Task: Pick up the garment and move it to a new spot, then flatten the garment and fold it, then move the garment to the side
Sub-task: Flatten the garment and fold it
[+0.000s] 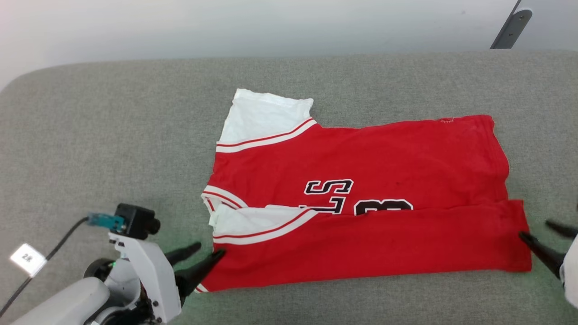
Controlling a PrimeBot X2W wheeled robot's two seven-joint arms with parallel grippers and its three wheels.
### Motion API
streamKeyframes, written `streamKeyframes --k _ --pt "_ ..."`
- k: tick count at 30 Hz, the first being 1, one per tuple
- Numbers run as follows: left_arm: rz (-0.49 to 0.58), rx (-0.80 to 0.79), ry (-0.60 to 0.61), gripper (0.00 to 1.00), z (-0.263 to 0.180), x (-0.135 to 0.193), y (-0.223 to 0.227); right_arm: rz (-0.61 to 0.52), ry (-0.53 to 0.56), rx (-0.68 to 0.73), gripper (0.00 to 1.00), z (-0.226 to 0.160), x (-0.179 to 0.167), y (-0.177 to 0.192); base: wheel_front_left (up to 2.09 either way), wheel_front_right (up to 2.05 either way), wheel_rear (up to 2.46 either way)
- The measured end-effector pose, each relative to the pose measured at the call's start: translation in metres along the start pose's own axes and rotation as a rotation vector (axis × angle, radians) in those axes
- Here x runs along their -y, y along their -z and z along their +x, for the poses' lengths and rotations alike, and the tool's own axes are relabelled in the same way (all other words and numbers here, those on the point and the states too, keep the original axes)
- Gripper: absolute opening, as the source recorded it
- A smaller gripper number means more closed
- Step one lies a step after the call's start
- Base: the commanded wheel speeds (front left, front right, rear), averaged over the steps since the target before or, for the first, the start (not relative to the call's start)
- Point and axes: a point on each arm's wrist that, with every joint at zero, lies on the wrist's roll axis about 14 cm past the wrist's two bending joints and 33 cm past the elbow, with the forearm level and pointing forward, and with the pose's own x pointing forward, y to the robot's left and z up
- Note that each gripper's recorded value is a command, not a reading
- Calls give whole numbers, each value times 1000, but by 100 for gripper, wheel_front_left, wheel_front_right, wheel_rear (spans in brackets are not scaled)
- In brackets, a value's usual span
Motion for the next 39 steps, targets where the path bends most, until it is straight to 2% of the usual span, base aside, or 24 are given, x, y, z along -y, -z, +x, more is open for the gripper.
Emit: streamKeyframes --k 4,6,10,17,21,26,30,32,36,39 --pt "9 148 -15 100 -3 -2 -27 5 51 158 100 -5 10 -30 0 0 0" --pt "4 292 -51 100 -6 -9 -54 -5 73 274 100 -7 11 -53 0 0 0" --pt "41 487 -93 100 -4 -16 -88 19 75 465 100 -4 -1 -82 0 0 0" --pt "111 650 -155 100 14 -29 -157 78 103 727 100 -7 -3 -132 0 0 0" --pt "181 685 -167 100 32 -32 -200 124 146 847 100 -17 5 -148 0 0 0" --pt "191 584 -171 100 73 -37 -224 176 216 899 100 -28 20 -140 0 0 0" --pt "178 355 -223 100 110 -54 -211 202 281 892 100 -38 35 -124 0 0 0" --pt "161 192 -227 100 127 -58 -195 217 313 873 100 -42 42 -112 0 0 0" --pt "196 -94 -230 100 153 -59 -162 252 373 832 100 -49 55 -89 0 0 0" --pt "199 -170 -252 100 164 -61 -164 273 396 797 100 -49 61 -75 0 0 0"
